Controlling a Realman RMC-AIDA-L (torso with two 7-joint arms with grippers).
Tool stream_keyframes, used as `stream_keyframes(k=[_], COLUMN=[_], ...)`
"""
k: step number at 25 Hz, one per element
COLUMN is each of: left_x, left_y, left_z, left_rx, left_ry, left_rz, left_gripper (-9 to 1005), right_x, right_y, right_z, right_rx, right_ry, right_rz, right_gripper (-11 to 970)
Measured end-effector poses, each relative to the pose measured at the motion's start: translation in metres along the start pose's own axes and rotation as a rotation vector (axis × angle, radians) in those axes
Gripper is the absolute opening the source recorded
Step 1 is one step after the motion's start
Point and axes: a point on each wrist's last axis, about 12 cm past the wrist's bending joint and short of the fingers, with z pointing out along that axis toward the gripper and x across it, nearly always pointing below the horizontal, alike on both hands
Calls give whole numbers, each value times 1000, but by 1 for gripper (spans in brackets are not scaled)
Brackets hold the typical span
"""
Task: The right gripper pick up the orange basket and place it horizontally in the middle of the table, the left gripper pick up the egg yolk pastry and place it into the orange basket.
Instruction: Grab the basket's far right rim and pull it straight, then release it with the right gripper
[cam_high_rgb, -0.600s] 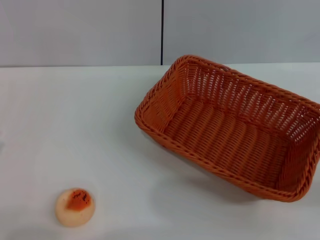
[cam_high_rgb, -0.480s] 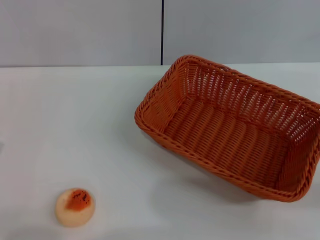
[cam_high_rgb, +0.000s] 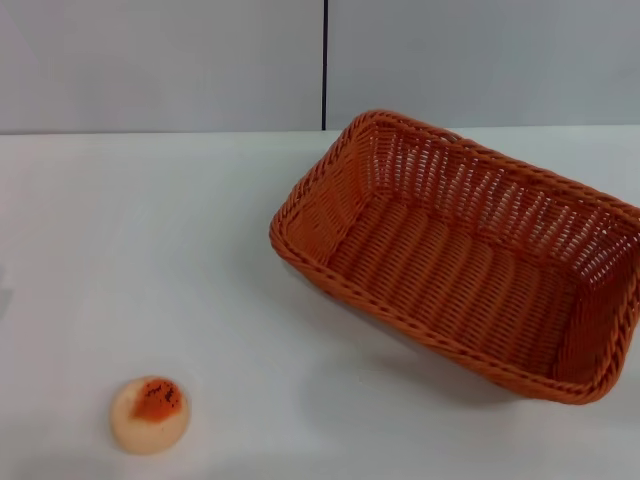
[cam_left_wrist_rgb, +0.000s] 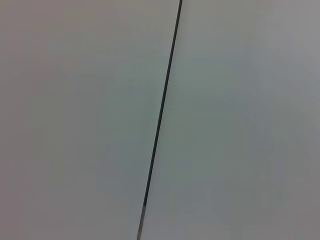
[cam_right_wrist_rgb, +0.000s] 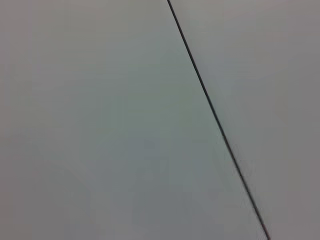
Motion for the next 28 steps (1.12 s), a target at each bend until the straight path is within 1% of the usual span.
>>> stream_keyframes(k=[1,2,3,4,5,6,8,9,10,11,12,13,14,15,16,17,18,19,20,23,24,25,28], left_x=[0,1,2,4,4,4,4,3,3,3,3,3,2,2,2,2,2,2,2,2,3,3,2], left_y=[0,0,-2,-3,-3,-3,-3,-4,-4,-5,-6,-6,-6,-6,-6,-6,-5,-4,-4,-3,-3,-3,-1], left_z=[0,1,4,9,9,13,15,16,16,17,18,18,18,18,18,18,17,15,15,13,12,12,10], left_rx=[0,0,3,12,12,21,23,24,24,24,26,26,29,29,29,29,28,25,25,20,20,20,21], left_ry=[0,4,9,15,15,13,11,3,3,-3,-9,-9,-12,-12,-13,-13,-12,-9,-9,-1,6,6,8], left_rz=[0,-2,-5,-8,-8,-10,-11,-13,-13,-16,-21,-21,-22,-22,-21,-21,-20,-16,-16,-11,-6,-6,-1], left_gripper=[815,814,814,814,814,814,813,813,813,813,813,813,813,813,812,812,812,812,812,811,811,811,811], right_x=[-10,-10,-17,-31,-31,-41,-63,-83,-83,-93,-107,-107,-118,-118,-123,-123,-124,-125,-125,-124,-121,-121,-113], right_y=[-6,-6,-9,-15,-15,-19,-25,-28,-28,-29,-30,-30,-30,-30,-28,-28,-26,-20,-20,-7,2,2,14], right_z=[-1,-1,-1,0,0,1,4,11,11,17,30,30,46,46,63,63,72,91,91,115,127,127,145], right_rx=[-33,-33,-50,-87,-87,-105,-132,-149,-149,-158,-167,-167,-169,-169,-176,-176,-181,-200,-200,-229,-249,-249,-274], right_ry=[25,25,43,88,88,117,172,239,239,280,368,368,478,478,587,587,646,750,750,873,937,937,1027], right_rz=[24,24,30,51,51,63,61,64,64,58,64,64,77,77,82,82,81,63,63,19,-10,-10,-51], right_gripper=[816,816,816,816,816,816,816,816,816,817,817,817,817,817,817,817,817,817,817,816,816,816,816])
